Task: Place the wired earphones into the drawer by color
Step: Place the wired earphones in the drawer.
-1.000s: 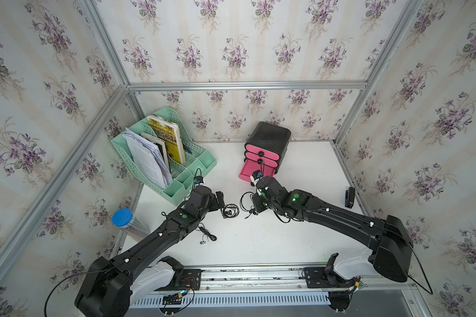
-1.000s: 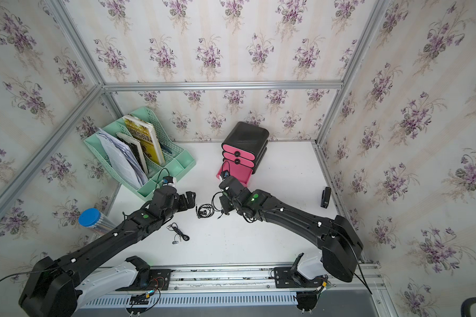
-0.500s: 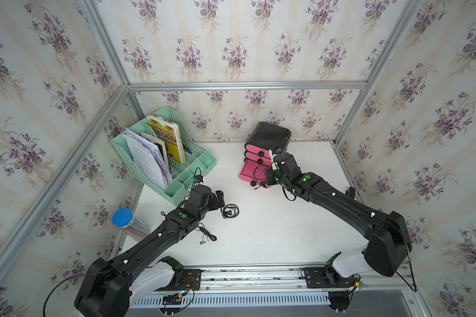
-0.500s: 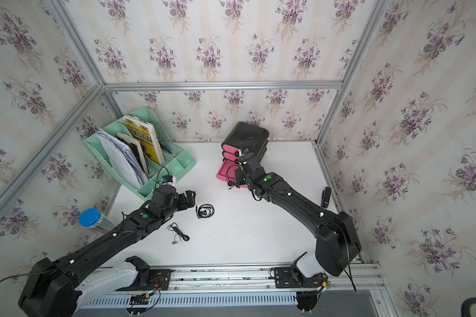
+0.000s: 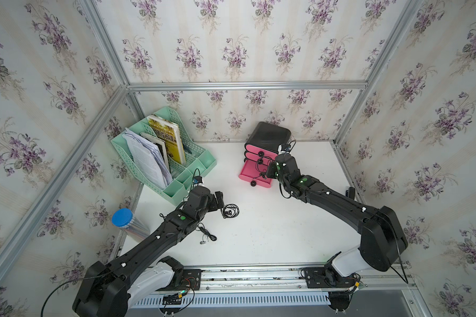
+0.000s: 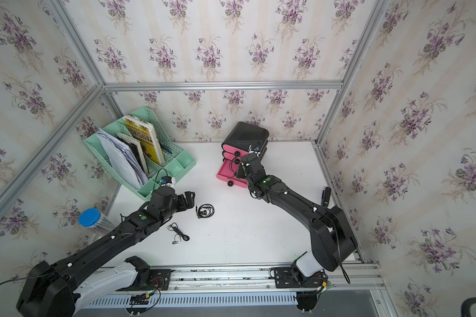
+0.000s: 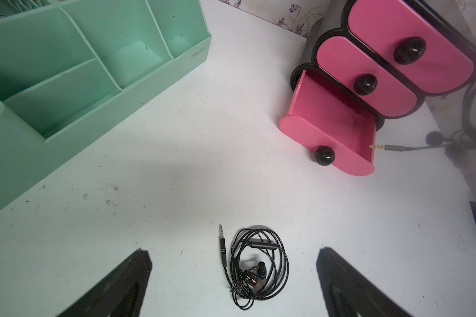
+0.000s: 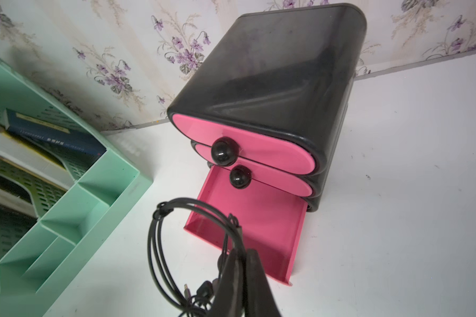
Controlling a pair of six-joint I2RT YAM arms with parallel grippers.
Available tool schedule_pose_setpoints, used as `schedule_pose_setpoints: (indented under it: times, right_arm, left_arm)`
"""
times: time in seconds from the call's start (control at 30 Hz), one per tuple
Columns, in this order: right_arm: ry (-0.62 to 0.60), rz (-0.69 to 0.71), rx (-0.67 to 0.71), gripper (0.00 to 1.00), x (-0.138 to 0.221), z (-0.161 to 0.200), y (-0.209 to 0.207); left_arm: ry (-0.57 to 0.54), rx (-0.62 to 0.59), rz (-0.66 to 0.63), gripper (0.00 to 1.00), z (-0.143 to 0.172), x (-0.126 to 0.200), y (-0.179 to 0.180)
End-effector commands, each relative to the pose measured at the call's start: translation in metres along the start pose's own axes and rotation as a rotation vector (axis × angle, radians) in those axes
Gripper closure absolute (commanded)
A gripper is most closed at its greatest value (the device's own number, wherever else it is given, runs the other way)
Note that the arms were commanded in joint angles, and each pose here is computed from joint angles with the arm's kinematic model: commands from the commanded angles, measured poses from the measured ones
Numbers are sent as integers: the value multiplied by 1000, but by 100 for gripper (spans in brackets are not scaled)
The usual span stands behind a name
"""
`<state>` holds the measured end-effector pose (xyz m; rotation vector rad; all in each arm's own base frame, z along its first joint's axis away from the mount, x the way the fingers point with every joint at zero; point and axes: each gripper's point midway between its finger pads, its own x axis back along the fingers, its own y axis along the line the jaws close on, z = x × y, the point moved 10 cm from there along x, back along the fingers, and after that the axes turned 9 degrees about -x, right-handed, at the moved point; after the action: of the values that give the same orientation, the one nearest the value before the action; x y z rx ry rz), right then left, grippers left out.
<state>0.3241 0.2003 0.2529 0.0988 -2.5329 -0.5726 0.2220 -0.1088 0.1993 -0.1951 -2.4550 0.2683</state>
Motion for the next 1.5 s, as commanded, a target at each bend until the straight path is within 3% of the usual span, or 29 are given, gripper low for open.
schedule_pose_setpoints:
  times: [0.0, 0.6, 1.47]
  right_arm:
    - [-102, 25, -90, 100, -7, -6, 1]
    - [-191, 20, -130, 100, -44, 12, -3]
    - [-81, 118, -93, 100, -90, 61, -21]
  left_arm:
    - [-4, 13, 6, 1, -1, -1, -1]
    - [-8, 19, 12, 1, 0, 1, 0]
    - [-2, 18, 11, 1, 1, -2, 0]
